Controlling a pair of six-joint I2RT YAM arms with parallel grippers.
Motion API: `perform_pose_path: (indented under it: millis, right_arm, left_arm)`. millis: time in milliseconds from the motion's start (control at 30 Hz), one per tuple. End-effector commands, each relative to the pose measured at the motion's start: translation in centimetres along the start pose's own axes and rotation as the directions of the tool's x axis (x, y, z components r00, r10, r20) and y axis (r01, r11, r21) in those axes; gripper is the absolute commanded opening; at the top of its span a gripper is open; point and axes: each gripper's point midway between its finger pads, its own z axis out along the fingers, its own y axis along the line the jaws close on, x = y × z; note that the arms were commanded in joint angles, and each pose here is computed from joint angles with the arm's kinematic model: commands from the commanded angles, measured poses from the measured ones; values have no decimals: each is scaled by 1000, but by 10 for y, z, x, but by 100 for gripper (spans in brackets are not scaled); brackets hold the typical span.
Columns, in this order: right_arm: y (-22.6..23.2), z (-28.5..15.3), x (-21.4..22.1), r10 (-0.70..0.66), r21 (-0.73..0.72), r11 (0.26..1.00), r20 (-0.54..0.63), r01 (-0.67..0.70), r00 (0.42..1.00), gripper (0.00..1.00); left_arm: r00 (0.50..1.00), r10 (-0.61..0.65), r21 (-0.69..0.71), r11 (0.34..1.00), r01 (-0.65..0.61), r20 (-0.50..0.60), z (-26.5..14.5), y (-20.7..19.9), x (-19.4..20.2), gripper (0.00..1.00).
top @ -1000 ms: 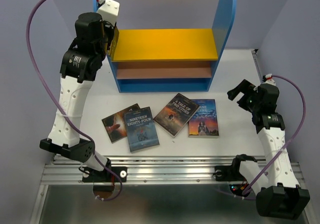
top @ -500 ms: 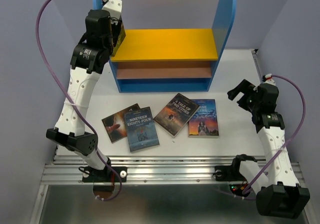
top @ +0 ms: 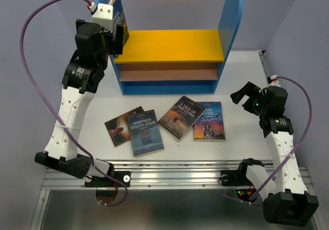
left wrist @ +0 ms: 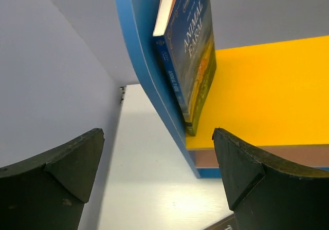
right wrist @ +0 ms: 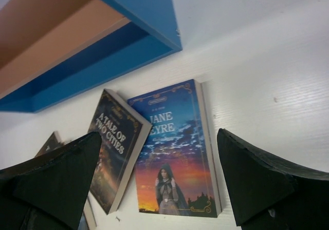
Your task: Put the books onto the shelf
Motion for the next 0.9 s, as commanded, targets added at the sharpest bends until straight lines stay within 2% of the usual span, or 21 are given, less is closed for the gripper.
perform_pose_path:
  millis: [0,67,100,133,167,200,233,300,433,500,567,600,700,733,767,800,867]
  right_arm:
    - [50,-22,-22,-62,-232,969,86,80,994,100]
    - [50,-23,-22,-63,-230,970,82,80,995,100]
    - [46,-22,-22,-59,-210,975,85,76,995,100]
    - [43,-20,-21,-55,-198,978,81,70,995,100]
    - [41,-19,-21,-53,-184,981,80,66,995,100]
    - [37,-18,-20,-51,-170,984,74,63,996,100]
    - [37,-18,-20,-51,-167,984,77,63,996,100]
    - [36,-19,-21,-51,-160,985,82,63,995,100]
    - [31,-19,-19,-50,-140,988,91,63,995,100]
    - [27,-17,-18,-48,-125,990,90,59,995,100]
    - [24,-15,-17,-44,-109,993,87,53,995,100]
    - [21,-14,-18,-43,-96,994,91,51,995,100]
    - [18,-12,-17,-39,-81,996,85,46,996,100]
    - [18,-11,-17,-38,-77,996,84,44,996,100]
    - [18,-11,-17,-36,-76,996,82,42,996,100]
    - [16,-9,-17,-36,-67,997,80,42,996,100]
    - [13,-7,-17,-38,-57,998,77,42,996,100]
  left_arm:
    - [958,-235,70,971,227,165,-37,5,-36,99]
    - [928,-305,172,947,272,214,-61,-2,-48,99]
    - [929,-315,226,936,270,195,-61,-17,-37,99]
    - [909,-358,279,914,294,212,-68,-24,-42,99]
    - [881,-399,392,875,283,255,-79,-39,-58,99]
    - [870,-424,450,847,283,251,-87,-48,-56,99]
    - [858,-457,569,780,260,234,-100,-69,-63,99]
    - [844,-485,621,741,256,230,-102,-82,-75,99]
    - [852,-489,587,751,302,188,-72,-106,-82,99]
    - [885,-436,589,763,266,165,-59,-138,-81,99]
    - [892,-417,490,823,287,178,-41,-141,-80,99]
    - [896,-408,478,830,286,174,-29,-153,-82,99]
    - [889,-424,348,871,347,175,9,-153,-83,99]
    - [891,-419,347,873,343,174,17,-159,-83,99]
    - [901,-401,277,895,349,164,40,-164,-70,99]
    - [893,-410,264,896,357,184,45,-161,-80,99]
    - [908,-382,247,909,336,170,72,-178,-67,99]
